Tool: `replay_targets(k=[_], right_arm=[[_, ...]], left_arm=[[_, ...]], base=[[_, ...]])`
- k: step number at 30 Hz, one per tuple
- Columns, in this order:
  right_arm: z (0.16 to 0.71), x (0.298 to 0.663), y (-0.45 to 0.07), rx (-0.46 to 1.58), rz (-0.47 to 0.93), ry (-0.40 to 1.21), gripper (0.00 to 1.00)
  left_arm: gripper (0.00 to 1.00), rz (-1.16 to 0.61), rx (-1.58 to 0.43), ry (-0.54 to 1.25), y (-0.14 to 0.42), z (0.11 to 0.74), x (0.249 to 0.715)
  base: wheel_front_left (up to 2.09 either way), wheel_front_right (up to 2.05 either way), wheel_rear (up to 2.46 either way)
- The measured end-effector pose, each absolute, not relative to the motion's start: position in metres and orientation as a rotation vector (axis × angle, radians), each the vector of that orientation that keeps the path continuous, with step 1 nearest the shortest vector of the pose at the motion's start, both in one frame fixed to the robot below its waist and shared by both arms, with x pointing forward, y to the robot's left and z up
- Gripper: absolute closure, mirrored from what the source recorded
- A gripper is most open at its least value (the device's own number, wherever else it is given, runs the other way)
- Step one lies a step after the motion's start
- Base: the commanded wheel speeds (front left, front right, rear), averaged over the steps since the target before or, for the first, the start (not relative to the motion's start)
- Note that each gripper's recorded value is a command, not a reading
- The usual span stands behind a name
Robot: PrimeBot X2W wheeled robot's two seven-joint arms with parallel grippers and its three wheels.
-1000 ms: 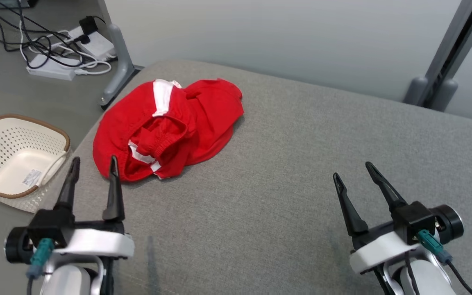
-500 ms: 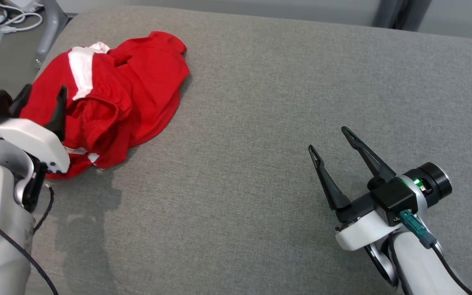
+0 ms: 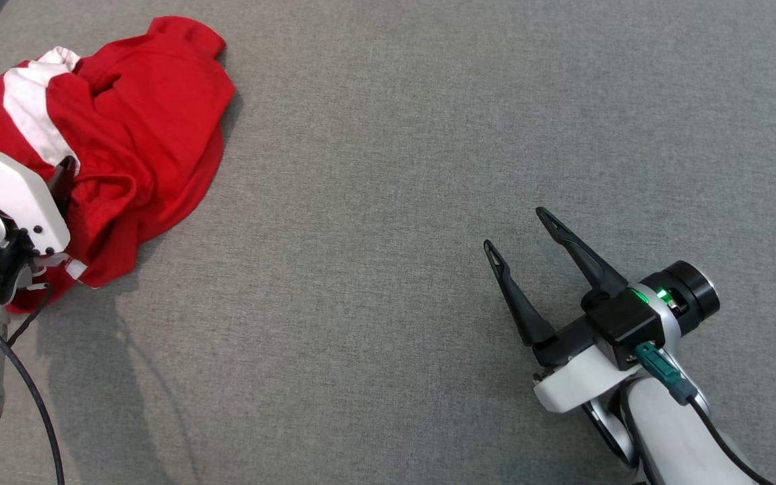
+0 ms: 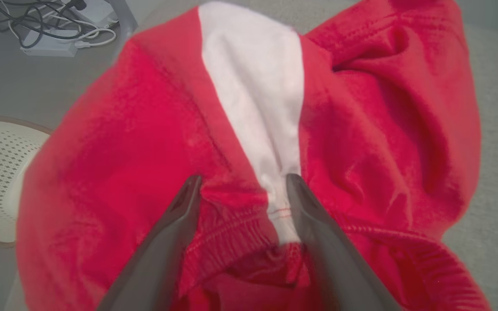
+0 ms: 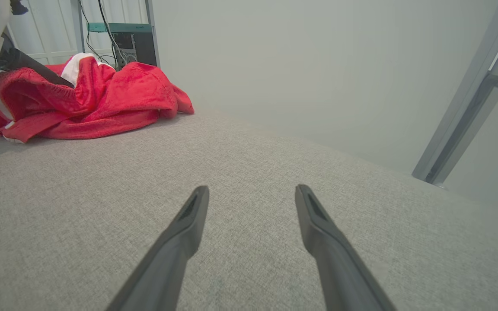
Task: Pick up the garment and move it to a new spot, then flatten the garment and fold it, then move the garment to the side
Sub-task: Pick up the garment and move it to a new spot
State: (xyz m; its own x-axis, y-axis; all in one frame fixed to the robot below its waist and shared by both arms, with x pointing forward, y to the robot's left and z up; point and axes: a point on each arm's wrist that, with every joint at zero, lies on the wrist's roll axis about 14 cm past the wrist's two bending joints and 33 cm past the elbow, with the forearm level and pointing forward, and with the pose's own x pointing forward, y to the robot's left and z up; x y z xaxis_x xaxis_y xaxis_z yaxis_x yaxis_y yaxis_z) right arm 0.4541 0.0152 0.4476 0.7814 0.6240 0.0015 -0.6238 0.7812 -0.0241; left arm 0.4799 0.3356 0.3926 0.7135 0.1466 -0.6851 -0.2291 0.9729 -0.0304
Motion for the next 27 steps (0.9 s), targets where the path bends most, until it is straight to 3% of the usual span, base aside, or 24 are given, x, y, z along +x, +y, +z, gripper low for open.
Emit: replay_targets(k=[2, 3, 4, 8, 13, 19, 27], right_arm=[[0.446, 0.455, 0.015, -0.023, 0.673, -0.005, 0.0], [0.445, 0.455, 0.014, -0.024, 0.671, -0.004, 0.0], [0.445, 0.456, 0.014, -0.024, 0.67, -0.003, 0.0], [0.447, 0.457, 0.013, -0.023, 0.665, -0.007, 0.0], [0.452, 0.457, 0.012, -0.026, 0.66, -0.016, 0.0], [0.466, 0.453, 0.013, -0.021, 0.654, -0.04, 0.0], [0.493, 0.441, 0.009, -0.021, 0.63, -0.086, 0.0]], left_arm=[[0.0, 0.213, -0.127, 0.764, 0.336, 0.389, 0.481], [0.13, 0.215, -0.13, 0.768, 0.336, 0.388, 0.481], [1.0, 0.218, -0.131, 0.772, 0.336, 0.388, 0.482], [1.0, 0.21, -0.133, 0.795, 0.333, 0.383, 0.478], [1.0, 0.233, -0.114, 0.692, 0.345, 0.403, 0.483], [1.0, 0.255, -0.052, 0.4, 0.36, 0.463, 0.499], [1.0, 0.218, 0.0, -0.09, 0.353, 0.59, 0.505]], base=[[0.0, 0.0, 0.0], [0.0, 0.0, 0.0], [0.0, 0.0, 0.0], [0.0, 0.0, 0.0], [0.0, 0.0, 0.0], [0.0, 0.0, 0.0], [0.0, 0.0, 0.0]])
